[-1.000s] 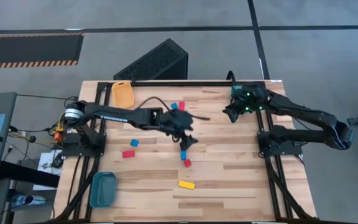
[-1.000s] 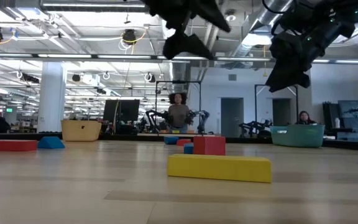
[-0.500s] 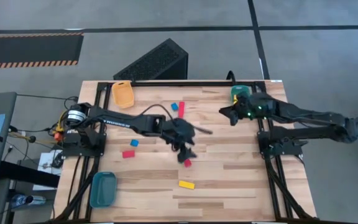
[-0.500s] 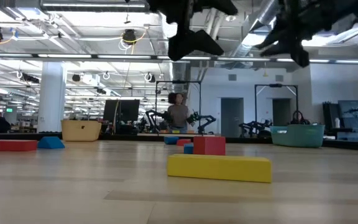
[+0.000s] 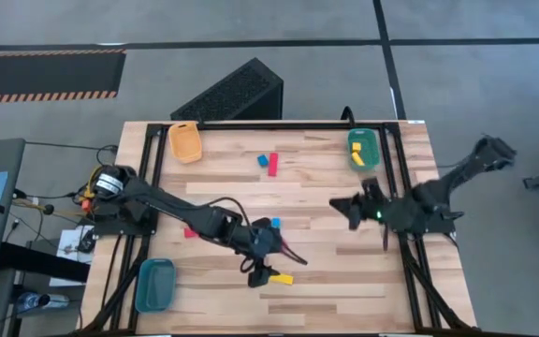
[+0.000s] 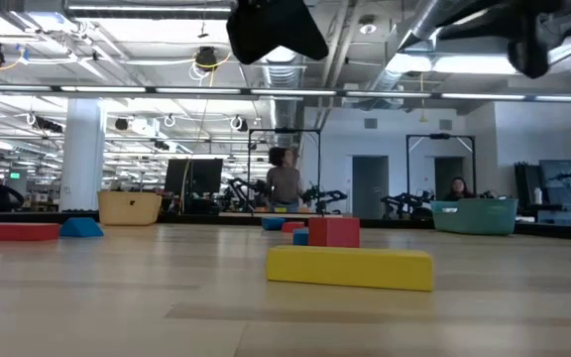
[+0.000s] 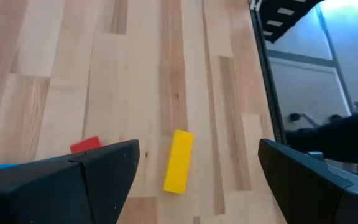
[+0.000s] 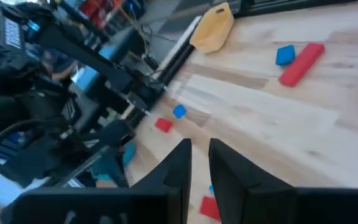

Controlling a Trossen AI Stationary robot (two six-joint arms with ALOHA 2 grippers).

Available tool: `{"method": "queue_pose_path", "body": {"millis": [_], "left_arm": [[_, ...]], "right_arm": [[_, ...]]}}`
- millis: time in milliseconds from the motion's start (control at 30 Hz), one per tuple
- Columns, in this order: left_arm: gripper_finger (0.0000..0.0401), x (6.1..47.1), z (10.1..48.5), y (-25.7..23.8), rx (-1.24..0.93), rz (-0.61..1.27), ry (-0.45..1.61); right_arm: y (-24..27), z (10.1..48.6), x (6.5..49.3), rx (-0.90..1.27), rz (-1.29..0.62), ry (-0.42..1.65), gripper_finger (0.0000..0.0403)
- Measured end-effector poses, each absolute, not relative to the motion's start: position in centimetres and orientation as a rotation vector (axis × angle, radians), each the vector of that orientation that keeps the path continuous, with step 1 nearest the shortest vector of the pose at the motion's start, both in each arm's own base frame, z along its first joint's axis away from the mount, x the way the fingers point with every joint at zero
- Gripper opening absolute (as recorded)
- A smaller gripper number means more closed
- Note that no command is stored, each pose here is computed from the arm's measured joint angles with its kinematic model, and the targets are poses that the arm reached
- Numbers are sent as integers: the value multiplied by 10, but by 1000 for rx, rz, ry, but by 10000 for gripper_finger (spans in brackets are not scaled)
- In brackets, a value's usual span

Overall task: Sort & place blocks by color
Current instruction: Put the yellow block into the light blue bin

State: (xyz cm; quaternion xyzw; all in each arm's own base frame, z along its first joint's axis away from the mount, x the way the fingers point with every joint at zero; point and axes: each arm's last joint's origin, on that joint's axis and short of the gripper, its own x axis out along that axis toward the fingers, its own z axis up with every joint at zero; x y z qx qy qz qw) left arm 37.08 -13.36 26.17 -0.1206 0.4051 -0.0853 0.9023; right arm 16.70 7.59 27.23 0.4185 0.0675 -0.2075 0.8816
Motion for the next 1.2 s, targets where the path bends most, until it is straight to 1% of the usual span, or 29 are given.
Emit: {"method": "queue_pose_path", "body": {"millis": [200, 300, 500, 700, 867, 967, 1100, 1167, 1200], "left_arm": [[316, 367, 260, -153, -195, -78, 780], [316, 366, 260, -161, -167, -88, 754], [316, 370, 242, -173, -141, -102, 781], [316, 370, 228, -181, -107, -67, 809], [316, 370, 228, -183, -130, -74, 806], [316, 372, 229, -182, -135, -63, 788], [316, 377, 220, -178, -121, -10, 794], [316, 382, 214, -181, -140, -13, 778], [316, 381, 210, -181, -130, -17, 804]], "right_arm": [[135, 256, 170, 907, -443, -5, 70], [162, 262, 181, 889, -440, -54, 66], [191, 281, 209, 788, -437, -11, 56], [192, 302, 224, 765, -383, 109, 47], [177, 314, 229, 735, -389, 191, 39], [164, 317, 232, 738, -393, 238, 34], [152, 317, 238, 759, -378, 295, 28], [149, 316, 240, 766, -373, 312, 26], [149, 315, 240, 765, -369, 321, 25]]}}
